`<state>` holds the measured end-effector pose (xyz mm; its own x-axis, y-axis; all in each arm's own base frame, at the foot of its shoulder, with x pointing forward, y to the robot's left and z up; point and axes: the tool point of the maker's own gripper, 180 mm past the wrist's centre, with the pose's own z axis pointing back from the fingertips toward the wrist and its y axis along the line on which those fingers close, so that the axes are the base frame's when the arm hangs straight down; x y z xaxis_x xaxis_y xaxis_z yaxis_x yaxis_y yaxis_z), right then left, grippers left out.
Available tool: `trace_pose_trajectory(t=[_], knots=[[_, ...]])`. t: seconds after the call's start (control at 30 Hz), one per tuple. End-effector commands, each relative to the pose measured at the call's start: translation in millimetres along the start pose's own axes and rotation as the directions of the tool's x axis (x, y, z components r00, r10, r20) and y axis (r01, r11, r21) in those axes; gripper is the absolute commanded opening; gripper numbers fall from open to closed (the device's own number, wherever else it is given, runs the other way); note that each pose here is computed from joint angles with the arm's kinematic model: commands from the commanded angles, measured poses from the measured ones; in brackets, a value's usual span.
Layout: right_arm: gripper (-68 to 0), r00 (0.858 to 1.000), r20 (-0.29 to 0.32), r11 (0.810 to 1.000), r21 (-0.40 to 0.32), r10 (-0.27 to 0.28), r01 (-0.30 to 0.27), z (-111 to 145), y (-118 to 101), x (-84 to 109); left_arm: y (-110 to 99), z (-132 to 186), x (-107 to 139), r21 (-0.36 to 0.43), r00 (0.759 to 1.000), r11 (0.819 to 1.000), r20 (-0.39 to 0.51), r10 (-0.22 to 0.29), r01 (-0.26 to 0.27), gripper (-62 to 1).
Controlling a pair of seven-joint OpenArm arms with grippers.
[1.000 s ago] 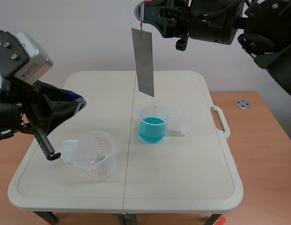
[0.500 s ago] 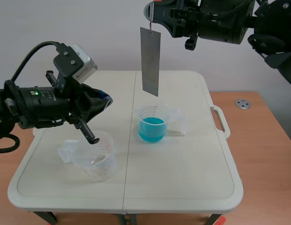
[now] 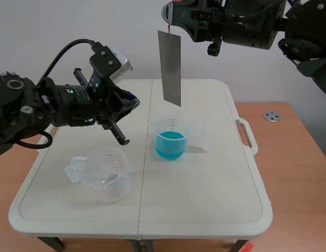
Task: Hold the metal plate by the orange handle, dip it into the blue solution, take it out and point at it, then put the plate back in the beaker on the left.
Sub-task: 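Point at the plate with the left hand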
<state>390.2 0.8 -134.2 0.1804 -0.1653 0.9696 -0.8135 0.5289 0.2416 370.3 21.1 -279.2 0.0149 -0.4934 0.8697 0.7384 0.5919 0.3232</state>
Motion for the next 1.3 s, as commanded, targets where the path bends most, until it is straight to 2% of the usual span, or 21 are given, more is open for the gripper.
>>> trace_pose_trajectory(t=[0.0, 0.2, 0.43, 0.63, 0.93, 1.0, 1.1, 1.27], knots=[[-66.0, 0.998, 0.05, 1.0, 0.012, 0.024, -0.025, 0, 2, 21.6, 6, -3, 17, 0.014, 0.999, 1.0, 0.044, -0.025, 0.025, -58.2], [-66.0, 0.998, 0.05, 1.0, 0.012, 0.024, -0.025, 0, 2, 21.6, 1, -12, 22, -0.019, 0.998, 0.999, 0.054, -0.044, 0.045, -58.2], [-66.0, 0.999, 0.046, 1.0, 0.012, 0.024, -0.025, -1, 2, 20.9, -11, -22, 30, -0.065, 0.995, 0.997, 0.086, -0.041, 0.046, -58.2], [-66.0, 0.999, 0.048, 1.0, 0.013, 0.021, -0.022, 0, 2, 21.3, -15, -25, 38, -0.075, 0.993, 0.996, 0.113, -0.037, 0.046, -58.2], [-66.0, 0.999, 0.046, 1.0, 0.013, 0.021, -0.022, -1, 2, 20.8, -18, -25, 37, -0.079, 0.993, 0.996, 0.11, -0.036, 0.044, -58.2], [-66.0, 0.999, 0.046, 1.0, 0.013, 0.021, -0.022, -1, 2, 20.8, -19, -24, 32, -0.074, 0.994, 0.997, 0.105, -0.028, 0.036, -58.2], [-66.0, 0.999, 0.048, 1.0, 0.015, 0.018, -0.019, 0, 2, 21.3, -13, -16, 16, -0.027, 0.996, 0.999, 0.09, -0.016, 0.018, -58.2], [-66.0, 0.999, 0.053, 1.0, 0.018, 0.01, -0.011, 0, 3, 22.2, -4, 11, -26, 0.038, 1.0, 0.999, 0.019, 0.007, -0.007, -58.2]])
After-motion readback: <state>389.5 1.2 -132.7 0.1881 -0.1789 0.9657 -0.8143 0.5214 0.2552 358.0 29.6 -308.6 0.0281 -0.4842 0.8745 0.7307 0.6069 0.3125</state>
